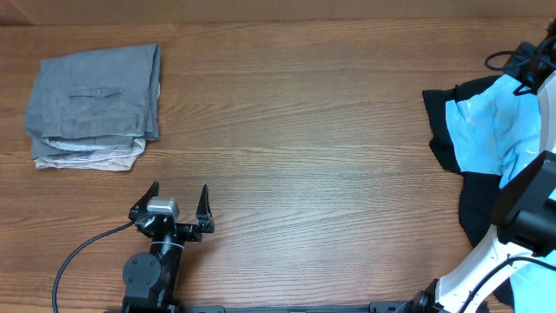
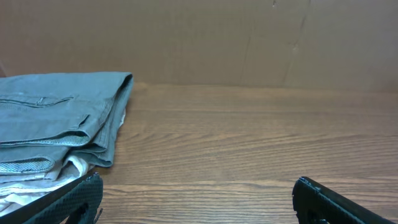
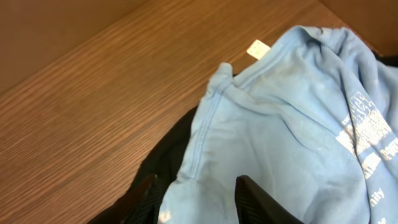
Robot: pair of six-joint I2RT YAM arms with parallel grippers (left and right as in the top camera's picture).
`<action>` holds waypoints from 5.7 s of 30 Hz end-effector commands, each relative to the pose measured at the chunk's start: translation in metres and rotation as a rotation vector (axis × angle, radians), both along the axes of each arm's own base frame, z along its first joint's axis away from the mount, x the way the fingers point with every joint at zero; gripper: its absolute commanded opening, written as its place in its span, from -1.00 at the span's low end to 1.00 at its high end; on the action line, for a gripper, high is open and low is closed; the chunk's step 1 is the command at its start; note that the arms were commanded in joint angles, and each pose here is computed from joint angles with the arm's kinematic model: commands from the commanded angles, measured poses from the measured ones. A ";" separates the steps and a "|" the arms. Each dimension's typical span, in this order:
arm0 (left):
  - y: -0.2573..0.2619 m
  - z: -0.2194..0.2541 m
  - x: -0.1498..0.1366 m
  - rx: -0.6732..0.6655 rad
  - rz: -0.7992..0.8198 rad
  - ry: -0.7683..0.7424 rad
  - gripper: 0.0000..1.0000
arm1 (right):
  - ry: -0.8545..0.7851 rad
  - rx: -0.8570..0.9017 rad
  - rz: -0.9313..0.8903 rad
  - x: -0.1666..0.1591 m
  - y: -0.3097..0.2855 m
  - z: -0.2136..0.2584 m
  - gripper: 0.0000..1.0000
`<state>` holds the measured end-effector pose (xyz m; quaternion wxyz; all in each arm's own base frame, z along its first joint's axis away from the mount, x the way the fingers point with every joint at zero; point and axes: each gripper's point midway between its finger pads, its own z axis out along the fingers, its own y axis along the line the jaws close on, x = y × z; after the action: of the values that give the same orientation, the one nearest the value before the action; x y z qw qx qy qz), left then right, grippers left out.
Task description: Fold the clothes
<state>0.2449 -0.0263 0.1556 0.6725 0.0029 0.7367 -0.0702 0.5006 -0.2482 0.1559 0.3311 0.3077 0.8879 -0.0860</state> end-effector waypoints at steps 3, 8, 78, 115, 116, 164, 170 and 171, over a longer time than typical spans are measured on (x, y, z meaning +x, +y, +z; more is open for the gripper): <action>0.000 0.001 0.000 0.018 0.002 -0.011 1.00 | 0.036 0.027 -0.026 0.007 -0.002 -0.031 -0.14; 0.000 0.001 0.000 0.018 0.002 -0.011 1.00 | 0.101 0.068 -0.048 0.005 -0.001 -0.071 -0.14; 0.000 0.001 0.000 0.018 0.002 -0.011 0.99 | 0.285 0.142 -0.102 -0.035 -0.014 -0.145 -0.27; 0.000 0.001 0.000 0.018 0.002 -0.011 1.00 | 0.211 0.173 0.007 -0.009 -0.007 -0.078 -0.92; 0.000 0.001 0.000 0.018 0.002 -0.011 1.00 | 0.206 0.190 0.018 -0.008 -0.004 -0.076 -0.93; 0.000 0.001 0.000 0.018 0.002 -0.011 1.00 | 0.142 0.417 1.186 -0.097 0.608 0.066 -0.92; 0.000 0.001 0.000 0.018 0.002 -0.011 1.00 | 0.144 0.416 1.253 -0.115 0.641 0.058 -0.92; 0.000 0.001 0.000 0.018 0.002 -0.011 1.00 | 0.142 0.417 1.259 -0.116 0.644 0.058 -0.92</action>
<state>0.2449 -0.0263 0.1556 0.6726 0.0028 0.7367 -0.0700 0.3793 0.3857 0.1973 0.1644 -0.2169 0.9255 0.2634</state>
